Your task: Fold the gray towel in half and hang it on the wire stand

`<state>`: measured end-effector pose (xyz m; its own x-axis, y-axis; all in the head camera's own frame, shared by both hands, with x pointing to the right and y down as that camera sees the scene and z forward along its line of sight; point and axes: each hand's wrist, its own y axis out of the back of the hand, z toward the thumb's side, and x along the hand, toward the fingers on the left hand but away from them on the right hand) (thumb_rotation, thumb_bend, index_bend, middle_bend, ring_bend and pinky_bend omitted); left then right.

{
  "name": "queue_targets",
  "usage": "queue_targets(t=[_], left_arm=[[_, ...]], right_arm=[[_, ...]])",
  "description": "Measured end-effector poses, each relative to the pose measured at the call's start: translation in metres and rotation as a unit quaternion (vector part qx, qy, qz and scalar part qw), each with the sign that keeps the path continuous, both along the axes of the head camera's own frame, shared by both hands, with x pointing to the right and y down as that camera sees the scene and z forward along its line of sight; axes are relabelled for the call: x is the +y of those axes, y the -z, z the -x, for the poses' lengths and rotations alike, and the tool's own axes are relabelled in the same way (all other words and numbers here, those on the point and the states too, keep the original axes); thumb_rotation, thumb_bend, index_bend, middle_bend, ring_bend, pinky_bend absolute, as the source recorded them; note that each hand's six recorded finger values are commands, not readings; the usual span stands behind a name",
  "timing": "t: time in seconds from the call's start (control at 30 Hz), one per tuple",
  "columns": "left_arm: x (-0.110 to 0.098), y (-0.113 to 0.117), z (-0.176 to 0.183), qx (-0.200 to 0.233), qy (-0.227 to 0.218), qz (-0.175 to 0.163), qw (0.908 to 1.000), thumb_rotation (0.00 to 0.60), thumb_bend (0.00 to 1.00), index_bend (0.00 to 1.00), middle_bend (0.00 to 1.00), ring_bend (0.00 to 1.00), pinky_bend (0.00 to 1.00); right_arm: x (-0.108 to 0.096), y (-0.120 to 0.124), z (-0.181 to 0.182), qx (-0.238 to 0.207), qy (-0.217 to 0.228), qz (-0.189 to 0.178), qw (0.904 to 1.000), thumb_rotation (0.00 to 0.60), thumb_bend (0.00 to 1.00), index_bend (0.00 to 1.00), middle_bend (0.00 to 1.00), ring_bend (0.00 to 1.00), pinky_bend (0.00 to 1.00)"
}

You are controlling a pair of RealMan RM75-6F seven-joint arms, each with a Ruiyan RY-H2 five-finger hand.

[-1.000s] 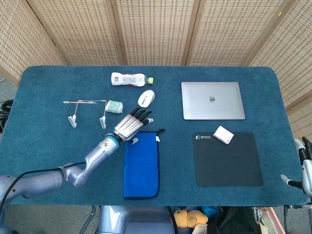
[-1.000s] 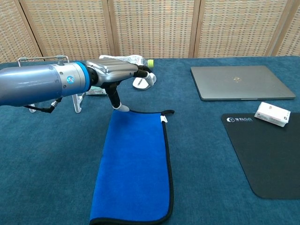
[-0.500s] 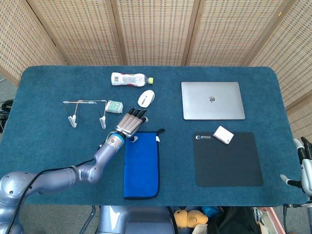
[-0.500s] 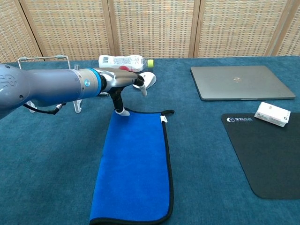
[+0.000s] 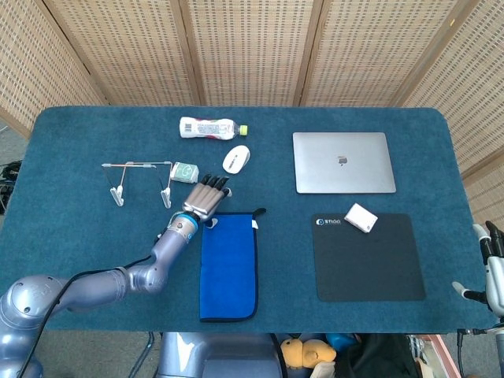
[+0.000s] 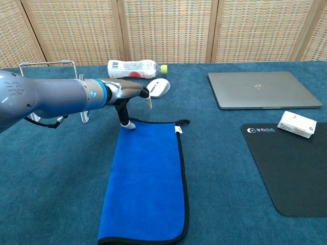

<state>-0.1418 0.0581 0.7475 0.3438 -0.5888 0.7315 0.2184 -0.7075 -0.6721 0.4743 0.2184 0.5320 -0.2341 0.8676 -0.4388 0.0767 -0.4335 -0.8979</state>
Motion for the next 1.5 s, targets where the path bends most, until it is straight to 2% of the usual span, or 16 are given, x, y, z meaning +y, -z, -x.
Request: queue_targets(t=[0.47,1.17,1.33,1.5], left_arm=[[0.010,-0.008,0.014,-0.002,0.019,0.023,0.9996,0.600,0.32,0.30,0.00,0.00,0.00],[0.019,-0.007,0.014,-0.002,0.015,0.035,0.9993,0.600,0.33,0.38,0.00,0.00,0.00],[0.021,-0.008,0.012,-0.006,0.014,0.038,0.9992,0.600,0.35,0.50,0.00,0.00,0.00],[0.022,-0.006,0.010,-0.005,0.016,0.041,0.9990,0.600,0.37,0.56,0.00,0.00,0.00]], right_arm=[[0.000,0.001,0.002,-0.002,0.003,-0.001,1.0000,0.600,0.00,0.00,0.00,0.00,0.00],[0.000,0.000,0.004,-0.005,0.006,0.001,1.0000,0.600,0.00,0.00,0.00,0.00,0.00],[0.000,0.000,0.004,-0.006,0.006,0.001,1.0000,0.600,0.00,0.00,0.00,0.00,0.00],[0.000,0.000,0.004,-0.007,0.006,0.001,1.0000,0.600,0.00,0.00,0.00,0.00,0.00]])
